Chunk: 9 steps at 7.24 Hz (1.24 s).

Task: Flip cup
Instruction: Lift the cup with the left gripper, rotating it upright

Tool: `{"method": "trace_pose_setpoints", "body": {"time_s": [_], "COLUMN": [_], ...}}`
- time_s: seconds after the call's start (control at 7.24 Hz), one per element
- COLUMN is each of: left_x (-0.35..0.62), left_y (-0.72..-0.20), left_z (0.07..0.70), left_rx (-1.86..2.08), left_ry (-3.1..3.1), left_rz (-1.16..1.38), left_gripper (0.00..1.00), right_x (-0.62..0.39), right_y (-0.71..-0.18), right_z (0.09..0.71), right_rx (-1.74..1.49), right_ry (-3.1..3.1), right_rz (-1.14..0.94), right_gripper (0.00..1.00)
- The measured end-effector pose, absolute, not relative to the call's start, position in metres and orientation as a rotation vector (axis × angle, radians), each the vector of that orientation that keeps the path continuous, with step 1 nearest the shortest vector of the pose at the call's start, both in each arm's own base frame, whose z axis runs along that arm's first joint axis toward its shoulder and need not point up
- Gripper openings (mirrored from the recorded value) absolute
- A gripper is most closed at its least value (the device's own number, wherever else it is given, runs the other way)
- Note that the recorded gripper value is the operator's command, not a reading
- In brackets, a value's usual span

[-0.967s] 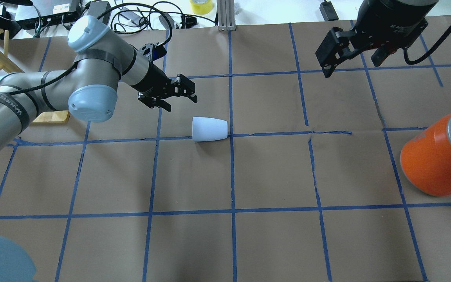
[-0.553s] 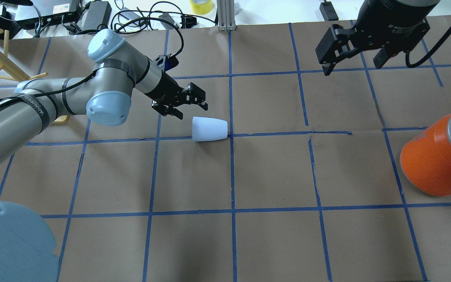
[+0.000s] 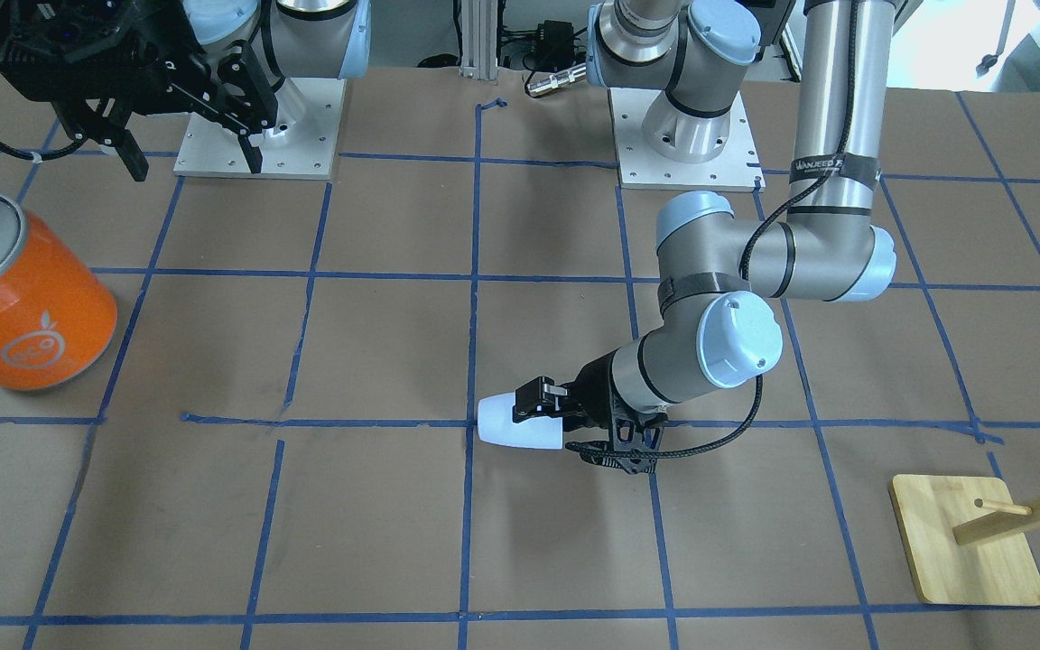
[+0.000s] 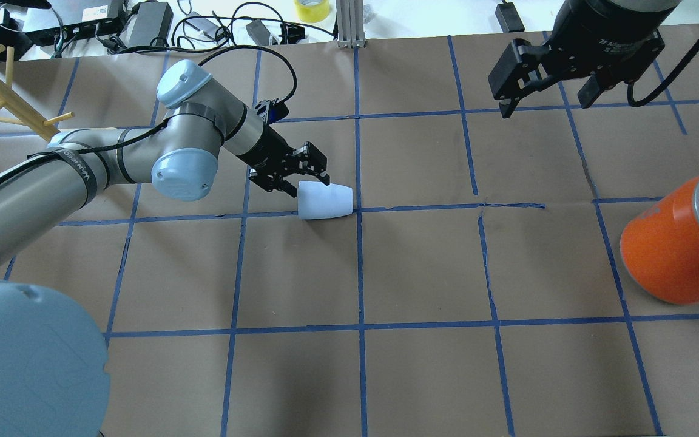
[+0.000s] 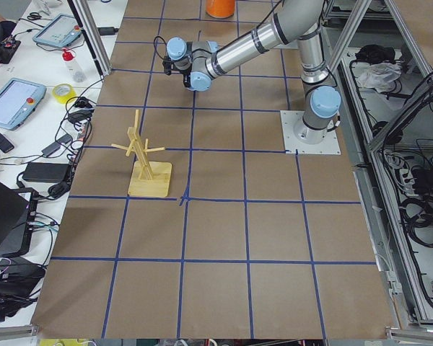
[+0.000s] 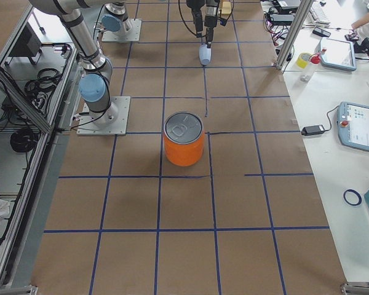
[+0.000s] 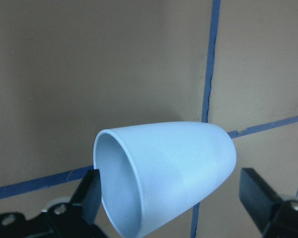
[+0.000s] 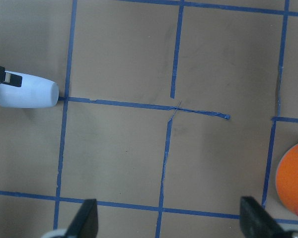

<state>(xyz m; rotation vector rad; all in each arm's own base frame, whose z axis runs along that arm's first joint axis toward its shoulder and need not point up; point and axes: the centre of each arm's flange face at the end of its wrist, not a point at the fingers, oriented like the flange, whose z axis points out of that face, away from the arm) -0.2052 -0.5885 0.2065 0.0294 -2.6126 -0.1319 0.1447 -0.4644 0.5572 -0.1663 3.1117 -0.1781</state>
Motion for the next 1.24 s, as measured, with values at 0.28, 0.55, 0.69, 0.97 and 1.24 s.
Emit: {"method": "trace_pose_setpoints", "body": {"time_s": [0.28,0.55,0.69,0.97,1.24], "left_x": [-0.210,-0.211,-0.210,-0.205,-0.195], "left_y": [-0.589,-0.598,-0.608,-0.622,-0.627], "left_z": [0.201,0.210,0.225,0.245,0.258], "left_rx": [0.060,0.156,0.219,0.316,0.363], "left_ry": [-2.561,-2.551,-2.567,-2.621,-2.728], "left_rz": [-0.160,-0.157,-0.132,-0.093,-0.029], "left_gripper": [0.00,0.00,0.00,0.00,0.00], "right_x": [0.145,0.144,0.144,0.144,0.144], "right_y": [-0.464,-0.467,-0.468,-0.469,-0.469], "right_z": [0.550,0.542,0.542,0.541,0.541], "right_rx": [-0.172,-0.172,-0.172,-0.172,-0.171], "right_ry": [3.114,3.114,3.113,3.114,3.113], "right_rz": [-0.160,-0.173,-0.187,-0.195,-0.196], "right_gripper": [1.00,1.00,1.00,1.00,1.00]}}
